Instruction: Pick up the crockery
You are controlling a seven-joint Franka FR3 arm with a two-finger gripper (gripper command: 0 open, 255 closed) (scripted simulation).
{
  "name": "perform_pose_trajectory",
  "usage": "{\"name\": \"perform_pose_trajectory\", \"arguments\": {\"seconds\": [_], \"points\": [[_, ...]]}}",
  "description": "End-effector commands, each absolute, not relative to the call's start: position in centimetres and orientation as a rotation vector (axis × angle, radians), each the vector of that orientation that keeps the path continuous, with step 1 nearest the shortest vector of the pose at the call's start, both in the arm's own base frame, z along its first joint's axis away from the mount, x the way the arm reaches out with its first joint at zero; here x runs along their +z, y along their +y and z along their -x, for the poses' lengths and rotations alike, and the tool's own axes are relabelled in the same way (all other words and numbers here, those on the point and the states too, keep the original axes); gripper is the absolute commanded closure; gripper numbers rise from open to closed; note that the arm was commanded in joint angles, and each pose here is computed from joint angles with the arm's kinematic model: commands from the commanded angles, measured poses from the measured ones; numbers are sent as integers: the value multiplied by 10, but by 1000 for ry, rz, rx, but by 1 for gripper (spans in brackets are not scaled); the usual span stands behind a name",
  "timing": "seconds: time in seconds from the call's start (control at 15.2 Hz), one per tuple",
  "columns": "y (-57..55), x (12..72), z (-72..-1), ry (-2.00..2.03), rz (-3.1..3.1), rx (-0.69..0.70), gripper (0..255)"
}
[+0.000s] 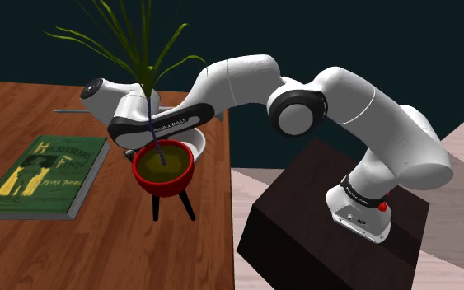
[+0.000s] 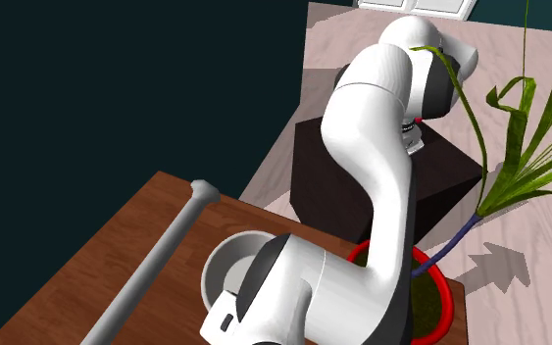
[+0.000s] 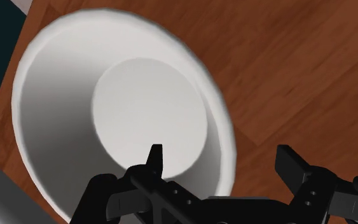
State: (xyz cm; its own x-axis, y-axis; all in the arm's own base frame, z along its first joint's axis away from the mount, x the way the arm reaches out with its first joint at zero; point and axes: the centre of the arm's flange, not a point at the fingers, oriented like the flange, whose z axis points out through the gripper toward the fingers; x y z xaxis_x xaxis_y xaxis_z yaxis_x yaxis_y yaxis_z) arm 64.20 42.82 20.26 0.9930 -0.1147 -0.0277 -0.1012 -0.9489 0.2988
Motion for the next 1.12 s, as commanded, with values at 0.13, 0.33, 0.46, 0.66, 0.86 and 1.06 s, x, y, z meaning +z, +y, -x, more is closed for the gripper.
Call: {"name": "perform_pose_trajectory", "arguments": {"seconds": [0.13, 0.33, 0.46, 0.66, 0.86, 1.06], "points": [[428, 182, -641, -146, -2820, -81, 255], [428, 189, -644, -147, -2820, -81, 255], [425, 190, -641, -146, -2820, -81, 255], [421, 188, -640, -147, -2820, -82, 255], [428, 193, -639, -146, -2820, -81, 255], [428, 208, -639, -146, -2820, -81, 255]]}}
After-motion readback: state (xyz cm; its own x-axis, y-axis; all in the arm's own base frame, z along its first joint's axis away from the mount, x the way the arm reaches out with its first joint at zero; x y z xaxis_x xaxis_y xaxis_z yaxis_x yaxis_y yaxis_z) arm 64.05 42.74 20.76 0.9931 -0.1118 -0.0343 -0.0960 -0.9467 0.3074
